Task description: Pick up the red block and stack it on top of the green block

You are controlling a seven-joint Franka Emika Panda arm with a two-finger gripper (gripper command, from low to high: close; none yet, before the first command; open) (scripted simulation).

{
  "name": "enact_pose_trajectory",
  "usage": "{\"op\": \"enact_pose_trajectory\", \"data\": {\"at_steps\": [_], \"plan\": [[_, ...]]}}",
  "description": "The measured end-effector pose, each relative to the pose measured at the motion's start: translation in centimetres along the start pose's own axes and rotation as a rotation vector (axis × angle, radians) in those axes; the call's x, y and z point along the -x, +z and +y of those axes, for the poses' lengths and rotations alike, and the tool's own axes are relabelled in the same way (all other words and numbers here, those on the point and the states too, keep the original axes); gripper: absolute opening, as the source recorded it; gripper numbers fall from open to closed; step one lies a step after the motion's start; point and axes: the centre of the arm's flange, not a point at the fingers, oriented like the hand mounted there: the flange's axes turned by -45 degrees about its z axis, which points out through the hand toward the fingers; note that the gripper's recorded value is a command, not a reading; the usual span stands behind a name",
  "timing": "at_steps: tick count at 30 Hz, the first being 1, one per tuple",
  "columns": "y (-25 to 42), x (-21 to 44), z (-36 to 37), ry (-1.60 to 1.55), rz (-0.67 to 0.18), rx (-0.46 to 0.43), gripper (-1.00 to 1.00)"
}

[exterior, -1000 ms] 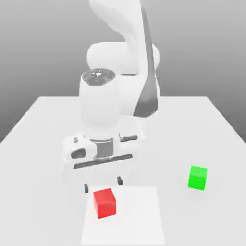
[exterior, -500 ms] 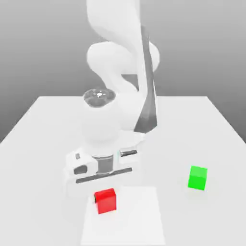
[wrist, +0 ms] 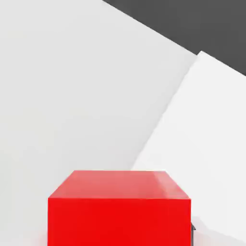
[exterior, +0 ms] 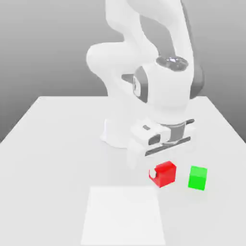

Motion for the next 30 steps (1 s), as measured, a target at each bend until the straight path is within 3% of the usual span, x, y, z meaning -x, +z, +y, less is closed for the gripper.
{"op": "enact_pose_trajectory", "data": {"at_steps": [9, 16, 17, 24, 30], "plan": [[-1.1, 1.0, -11.6, -0.139, 0.001, -0.001, -1.00], [4.6, 1.1, -12.4, -0.147, 0.002, 0.003, -1.00], [5.1, 1.2, -12.5, -0.149, 0.002, 0.001, 1.00], [5.0, 1.2, -12.6, -0.152, 0.002, 0.001, 1.00], [0.1, 1.1, -12.6, -0.151, 0.001, 0.004, 1.00]]}}
